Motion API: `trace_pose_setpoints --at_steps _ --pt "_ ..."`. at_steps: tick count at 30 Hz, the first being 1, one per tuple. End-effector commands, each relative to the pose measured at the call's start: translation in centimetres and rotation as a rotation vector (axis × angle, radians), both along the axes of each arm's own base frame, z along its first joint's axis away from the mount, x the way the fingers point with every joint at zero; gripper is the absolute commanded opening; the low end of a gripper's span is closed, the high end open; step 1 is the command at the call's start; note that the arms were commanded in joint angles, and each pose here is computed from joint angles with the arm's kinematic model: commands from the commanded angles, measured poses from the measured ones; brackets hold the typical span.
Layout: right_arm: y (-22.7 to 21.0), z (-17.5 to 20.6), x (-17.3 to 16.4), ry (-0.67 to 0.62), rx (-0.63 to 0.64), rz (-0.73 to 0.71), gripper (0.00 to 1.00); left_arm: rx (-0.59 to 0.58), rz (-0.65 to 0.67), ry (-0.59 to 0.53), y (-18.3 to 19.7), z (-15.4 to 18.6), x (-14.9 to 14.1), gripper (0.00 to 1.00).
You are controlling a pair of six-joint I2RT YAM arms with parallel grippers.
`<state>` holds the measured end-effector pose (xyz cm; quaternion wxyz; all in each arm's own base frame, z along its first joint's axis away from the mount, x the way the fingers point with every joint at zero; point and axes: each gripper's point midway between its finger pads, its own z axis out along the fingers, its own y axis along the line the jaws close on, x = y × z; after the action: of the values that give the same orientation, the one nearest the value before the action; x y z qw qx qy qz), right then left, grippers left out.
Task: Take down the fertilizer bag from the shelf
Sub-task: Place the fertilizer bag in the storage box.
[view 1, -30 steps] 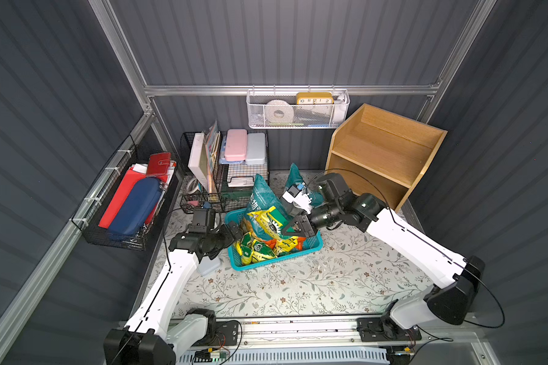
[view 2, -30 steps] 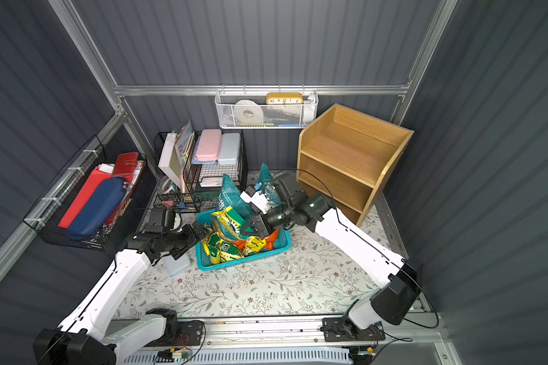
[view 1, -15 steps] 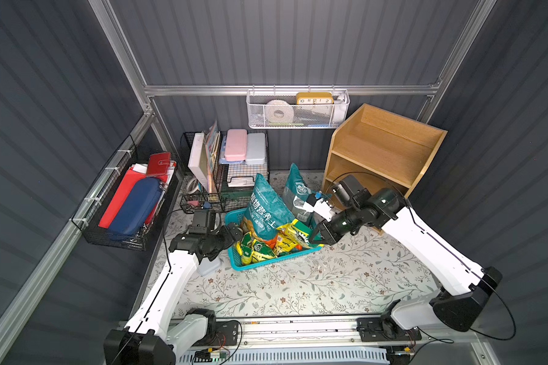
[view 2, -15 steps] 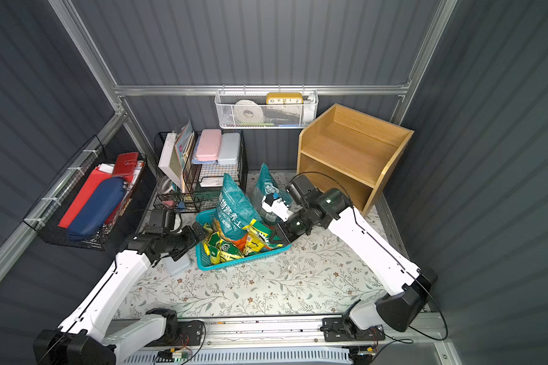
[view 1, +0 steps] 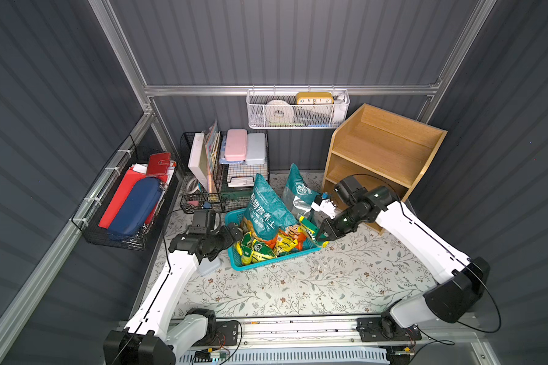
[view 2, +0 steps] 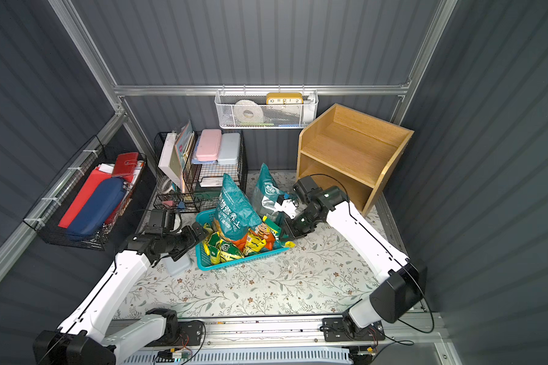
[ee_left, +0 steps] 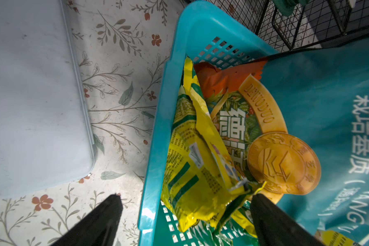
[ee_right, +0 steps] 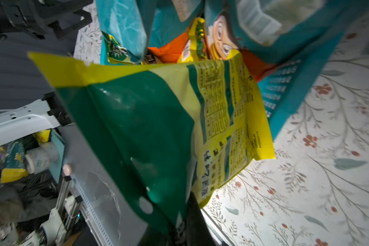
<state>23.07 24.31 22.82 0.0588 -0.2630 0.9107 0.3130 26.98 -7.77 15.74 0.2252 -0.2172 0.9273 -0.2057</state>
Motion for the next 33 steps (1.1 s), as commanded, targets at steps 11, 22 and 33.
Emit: trace_pose_setpoints --at_steps 11,22,33 --pt "0.7 -3.9 3.9 -0.088 -0.098 0.049 0.0 0.003 -0.012 0.017 -0.1 -0.2 -0.3 0.99" --pt "2.2 -15.8 6.1 0.037 -0.338 0.042 0.0 0.022 -0.005 0.013 0.3 -0.2 -0.5 0.99" --pt "0.6 -13.9 6.5 -0.214 -0.5 -0.015 0.13 0.029 -0.016 0.013 0.2 -0.1 0.2 0.99"
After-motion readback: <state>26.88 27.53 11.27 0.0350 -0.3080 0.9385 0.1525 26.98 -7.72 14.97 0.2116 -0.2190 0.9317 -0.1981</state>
